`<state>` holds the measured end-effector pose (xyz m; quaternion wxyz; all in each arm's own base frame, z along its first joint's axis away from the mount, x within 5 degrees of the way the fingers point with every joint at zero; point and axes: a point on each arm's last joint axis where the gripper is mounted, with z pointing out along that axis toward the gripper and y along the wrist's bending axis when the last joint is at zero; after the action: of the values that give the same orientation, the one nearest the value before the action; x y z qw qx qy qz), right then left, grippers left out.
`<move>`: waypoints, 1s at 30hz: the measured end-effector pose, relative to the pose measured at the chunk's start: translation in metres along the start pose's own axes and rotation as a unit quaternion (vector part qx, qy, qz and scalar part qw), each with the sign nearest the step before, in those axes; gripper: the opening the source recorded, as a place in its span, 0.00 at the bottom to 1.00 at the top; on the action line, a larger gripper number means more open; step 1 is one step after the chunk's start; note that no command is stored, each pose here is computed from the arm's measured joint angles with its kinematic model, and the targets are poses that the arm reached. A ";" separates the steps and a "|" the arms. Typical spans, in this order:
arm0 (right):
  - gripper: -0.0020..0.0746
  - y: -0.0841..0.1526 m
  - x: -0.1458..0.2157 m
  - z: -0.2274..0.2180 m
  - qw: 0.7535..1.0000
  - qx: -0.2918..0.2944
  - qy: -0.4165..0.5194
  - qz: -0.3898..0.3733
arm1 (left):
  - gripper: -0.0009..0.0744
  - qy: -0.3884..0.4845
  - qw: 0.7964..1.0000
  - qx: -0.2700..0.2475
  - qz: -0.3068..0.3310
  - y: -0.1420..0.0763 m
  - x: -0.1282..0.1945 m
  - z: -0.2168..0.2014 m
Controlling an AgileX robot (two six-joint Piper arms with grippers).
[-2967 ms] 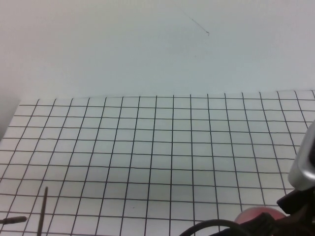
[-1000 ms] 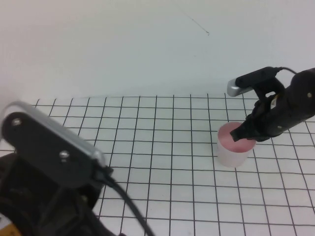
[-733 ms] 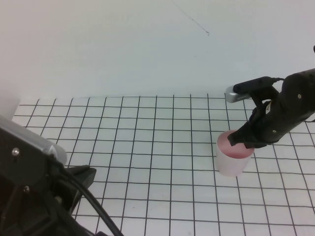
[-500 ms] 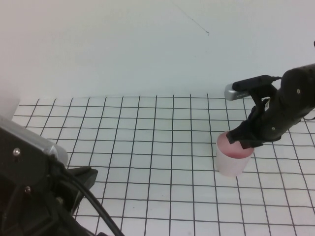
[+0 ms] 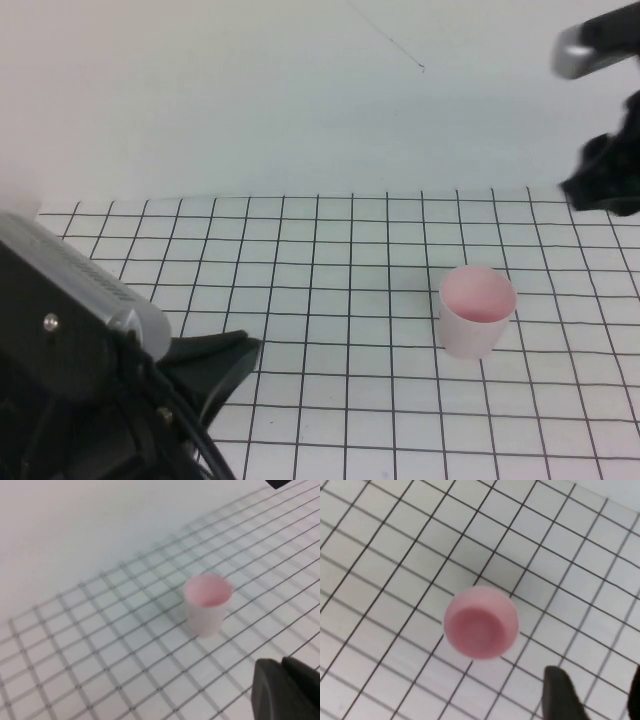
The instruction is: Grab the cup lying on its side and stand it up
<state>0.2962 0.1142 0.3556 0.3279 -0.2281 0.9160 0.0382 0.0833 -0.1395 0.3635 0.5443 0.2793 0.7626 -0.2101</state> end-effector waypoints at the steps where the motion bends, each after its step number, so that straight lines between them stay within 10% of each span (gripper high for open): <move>1: 0.39 0.000 0.003 -0.018 1.000 0.001 -0.006 -0.004 | 0.01 -0.010 1.000 0.009 0.006 -0.002 -0.002 0.000; 9: 0.06 0.007 0.064 -0.104 0.995 0.012 -0.099 -0.004 | 0.01 -0.044 0.996 0.070 0.014 -0.013 -0.008 -0.001; 18: 0.03 0.013 0.194 -0.109 0.988 0.066 -0.132 0.043 | 0.01 -0.161 0.960 0.207 0.098 -0.039 -0.024 -0.012; 30: 0.03 0.022 0.263 -0.111 0.955 0.075 -0.284 0.050 | 0.01 -0.164 0.964 0.180 0.112 -0.035 -0.025 -0.011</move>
<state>0.0431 0.0058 0.2784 0.5883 -0.1365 0.7955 0.0487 0.0591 -0.1641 0.3912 0.6224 0.4178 0.5769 -0.3244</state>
